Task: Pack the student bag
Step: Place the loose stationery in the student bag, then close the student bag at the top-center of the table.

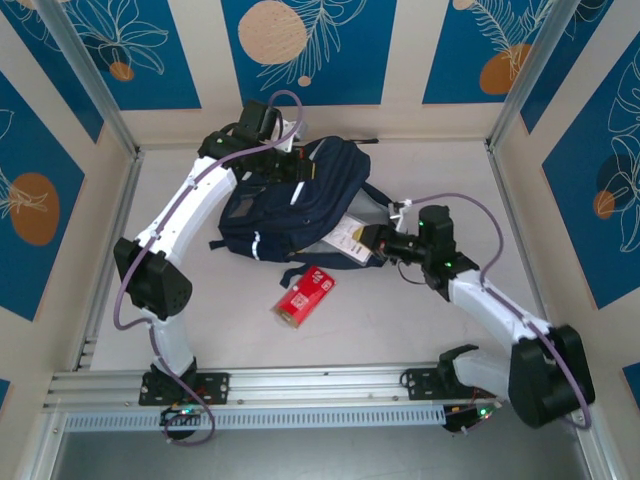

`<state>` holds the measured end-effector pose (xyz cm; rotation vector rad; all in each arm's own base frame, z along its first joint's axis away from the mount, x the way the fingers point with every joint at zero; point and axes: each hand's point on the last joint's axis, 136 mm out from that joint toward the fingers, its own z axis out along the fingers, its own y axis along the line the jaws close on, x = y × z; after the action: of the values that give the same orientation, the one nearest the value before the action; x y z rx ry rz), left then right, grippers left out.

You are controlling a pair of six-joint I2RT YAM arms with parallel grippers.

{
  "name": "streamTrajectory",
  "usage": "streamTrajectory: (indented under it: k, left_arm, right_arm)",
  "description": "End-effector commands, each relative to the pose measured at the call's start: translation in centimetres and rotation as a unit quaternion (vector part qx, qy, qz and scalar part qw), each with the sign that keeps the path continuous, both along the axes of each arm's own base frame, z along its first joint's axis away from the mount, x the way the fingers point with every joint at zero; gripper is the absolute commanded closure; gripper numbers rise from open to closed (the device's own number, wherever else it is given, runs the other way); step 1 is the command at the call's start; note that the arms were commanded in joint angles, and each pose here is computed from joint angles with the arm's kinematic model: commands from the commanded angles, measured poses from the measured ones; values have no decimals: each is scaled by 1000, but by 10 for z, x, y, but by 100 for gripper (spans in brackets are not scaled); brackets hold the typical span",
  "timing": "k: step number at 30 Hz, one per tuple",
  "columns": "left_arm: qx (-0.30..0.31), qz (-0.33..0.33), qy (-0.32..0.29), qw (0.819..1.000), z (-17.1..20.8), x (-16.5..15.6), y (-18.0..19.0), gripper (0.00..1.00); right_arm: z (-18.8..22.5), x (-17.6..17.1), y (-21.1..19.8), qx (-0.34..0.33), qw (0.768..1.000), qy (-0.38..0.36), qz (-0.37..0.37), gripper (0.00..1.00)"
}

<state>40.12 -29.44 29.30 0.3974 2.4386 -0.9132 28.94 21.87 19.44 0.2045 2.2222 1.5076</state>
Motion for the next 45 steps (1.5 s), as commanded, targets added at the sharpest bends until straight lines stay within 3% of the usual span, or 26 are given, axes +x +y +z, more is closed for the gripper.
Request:
streamTrajectory:
  k: [1, 10, 16, 17, 22, 26, 30, 38, 45]
  left_arm:
    - [-68, -21, -79, 994, 73, -13, 1, 100]
    - [-84, -25, -76, 993, 79, -16, -1, 100]
    - [-104, -24, -70, 992, 84, -12, -4, 100]
    - [-104, -22, -68, 992, 82, -10, -4, 100]
    - [-106, -7, -55, 993, 74, 2, 3, 100]
    - [-96, 15, -49, 994, 63, 15, 13, 100]
    - [-81, 38, -47, 995, 49, 29, 21, 100]
    - [-61, 68, -33, 995, 17, 53, 27, 100]
    - [-45, 60, -7, 997, -22, 56, 12, 100]
  right_arm:
    - [18, 19, 24, -8, 996, -81, 35, 96]
    - [-18, 67, 86, -39, 990, -105, 80, 96]
    - [-52, 94, 128, -66, 989, -108, 82, 89]
    - [-54, 97, 134, -70, 988, -111, 84, 86]
    - [-59, 96, 149, -93, 983, -124, 95, 42]
    - [-43, 87, 129, -100, 981, -147, 76, 27]
    - [-33, 74, 98, -118, 981, -145, 55, 19]
    - [-51, 49, 25, -187, 979, -80, -32, 21]
    - [-43, 9, -55, -253, 950, -79, -163, 27]
